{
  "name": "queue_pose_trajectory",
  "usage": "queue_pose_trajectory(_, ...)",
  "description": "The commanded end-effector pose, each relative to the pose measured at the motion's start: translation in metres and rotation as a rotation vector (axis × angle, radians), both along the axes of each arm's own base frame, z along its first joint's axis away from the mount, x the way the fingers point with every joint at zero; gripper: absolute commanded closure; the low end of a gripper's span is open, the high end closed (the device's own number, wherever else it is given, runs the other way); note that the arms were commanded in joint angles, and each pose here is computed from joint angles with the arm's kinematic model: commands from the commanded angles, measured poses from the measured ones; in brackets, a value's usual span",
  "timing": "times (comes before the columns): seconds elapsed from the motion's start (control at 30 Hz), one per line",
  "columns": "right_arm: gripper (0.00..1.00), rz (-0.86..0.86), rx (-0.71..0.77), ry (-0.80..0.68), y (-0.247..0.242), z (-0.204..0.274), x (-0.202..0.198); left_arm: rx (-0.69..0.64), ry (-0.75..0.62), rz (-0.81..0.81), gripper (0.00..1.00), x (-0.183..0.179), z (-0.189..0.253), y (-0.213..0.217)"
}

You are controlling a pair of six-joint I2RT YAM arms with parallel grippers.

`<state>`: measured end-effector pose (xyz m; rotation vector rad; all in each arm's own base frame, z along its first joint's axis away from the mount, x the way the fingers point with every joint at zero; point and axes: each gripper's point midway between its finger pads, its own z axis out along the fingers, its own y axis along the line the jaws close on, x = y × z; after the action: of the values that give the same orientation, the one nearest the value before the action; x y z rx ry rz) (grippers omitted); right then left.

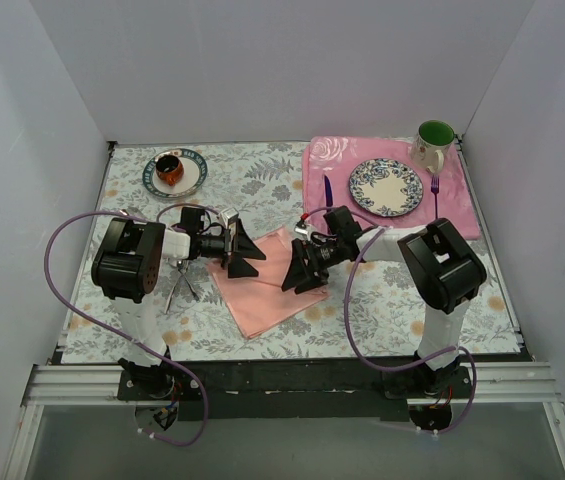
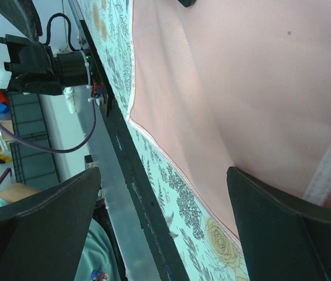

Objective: Fold the napkin into a case and place the utensils inside
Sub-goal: Smooth out the top corner of the smaller-rectangle-folded napkin from the folded napkin.

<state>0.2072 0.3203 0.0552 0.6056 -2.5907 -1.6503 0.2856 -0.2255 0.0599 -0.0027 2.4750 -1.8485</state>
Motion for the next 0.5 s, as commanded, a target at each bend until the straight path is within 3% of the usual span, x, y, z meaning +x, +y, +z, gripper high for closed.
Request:
queue_pose_trajectory(0.0,0.01,-0.034,-0.127,0.040,-0.034,-0.032,-0.007,0.105,-0.032,0.078,0.02,0.009,-0.023,0.013)
queue_pose_trajectory(0.27,0.01,0.002,-0.089,0.064,-0.048,-0.019,-0.020,0.082,-0.047,0.070,0.02,0.008,-0.016,0.015)
queue_pose_trajectory(0.47,0.01,-0.005,-0.051,0.068,-0.042,-0.012,-0.015,-0.010,-0.176,-0.011,0.02,0.002,0.032,-0.001)
